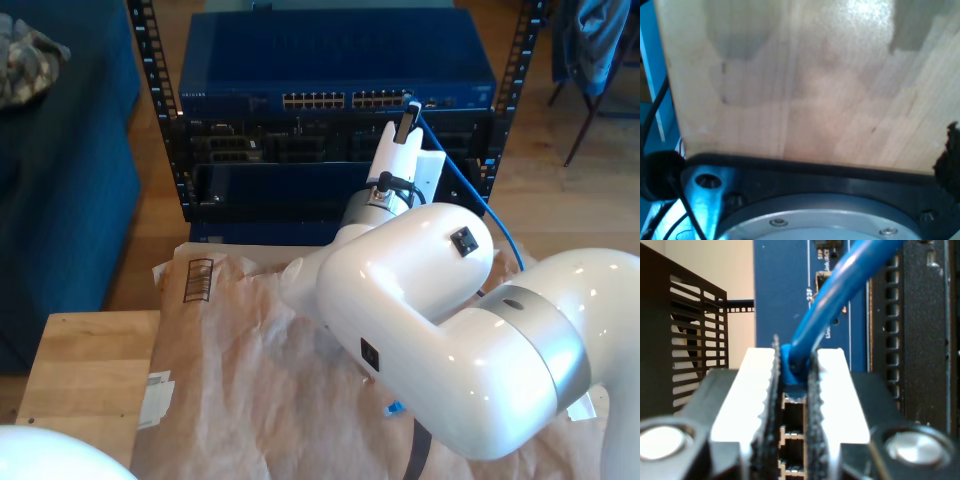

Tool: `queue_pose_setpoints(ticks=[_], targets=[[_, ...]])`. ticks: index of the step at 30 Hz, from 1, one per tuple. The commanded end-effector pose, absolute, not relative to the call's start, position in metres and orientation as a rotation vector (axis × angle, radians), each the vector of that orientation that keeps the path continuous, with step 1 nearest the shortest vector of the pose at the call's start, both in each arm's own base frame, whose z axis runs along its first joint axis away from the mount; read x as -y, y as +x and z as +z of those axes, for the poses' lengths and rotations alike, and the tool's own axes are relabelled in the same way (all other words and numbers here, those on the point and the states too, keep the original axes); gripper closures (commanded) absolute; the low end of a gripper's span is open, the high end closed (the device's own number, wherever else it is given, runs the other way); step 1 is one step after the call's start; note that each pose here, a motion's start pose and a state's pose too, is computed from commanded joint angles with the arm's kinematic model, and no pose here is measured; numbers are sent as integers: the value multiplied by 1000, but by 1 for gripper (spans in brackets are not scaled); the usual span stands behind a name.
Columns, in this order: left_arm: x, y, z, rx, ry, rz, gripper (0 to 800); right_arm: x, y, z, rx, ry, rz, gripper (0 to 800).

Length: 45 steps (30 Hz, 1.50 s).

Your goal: Grab the cable and plug it in

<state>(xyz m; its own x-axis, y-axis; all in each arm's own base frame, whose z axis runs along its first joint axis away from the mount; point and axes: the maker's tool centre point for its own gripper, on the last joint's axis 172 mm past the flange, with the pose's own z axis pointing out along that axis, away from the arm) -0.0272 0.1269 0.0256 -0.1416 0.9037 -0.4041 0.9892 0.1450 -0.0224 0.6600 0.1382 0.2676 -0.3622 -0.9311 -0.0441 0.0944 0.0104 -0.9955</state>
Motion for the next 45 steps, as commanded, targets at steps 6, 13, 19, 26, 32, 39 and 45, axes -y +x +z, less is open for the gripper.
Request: queue_pose_setpoints(ticks=[6,13,19,26,32,39,45], targets=[[-127,-27,26,-2131,1833,-413,0,-137,659,267,-1419,-917,-1498,800],[-127,-27,26,-2132,1834,-412,0,-134,658,268,-1418,-910,-1505,800],[-127,-27,26,-2132,1834,-412,0,-135,656,274,-1409,-891,-1514,800],[-127,-27,26,-2132,1834,-412,0,-135,656,272,-1409,-899,-1515,800],[-127,-27,26,-2132,1834,-412,0,-136,656,272,-1407,-900,-1515,800],[-127,-27,26,-2132,1834,-412,0,-136,656,273,-1407,-897,-1514,800],[-127,-27,26,-2132,1834,-412,0,-136,656,270,-1409,-903,-1514,800]])
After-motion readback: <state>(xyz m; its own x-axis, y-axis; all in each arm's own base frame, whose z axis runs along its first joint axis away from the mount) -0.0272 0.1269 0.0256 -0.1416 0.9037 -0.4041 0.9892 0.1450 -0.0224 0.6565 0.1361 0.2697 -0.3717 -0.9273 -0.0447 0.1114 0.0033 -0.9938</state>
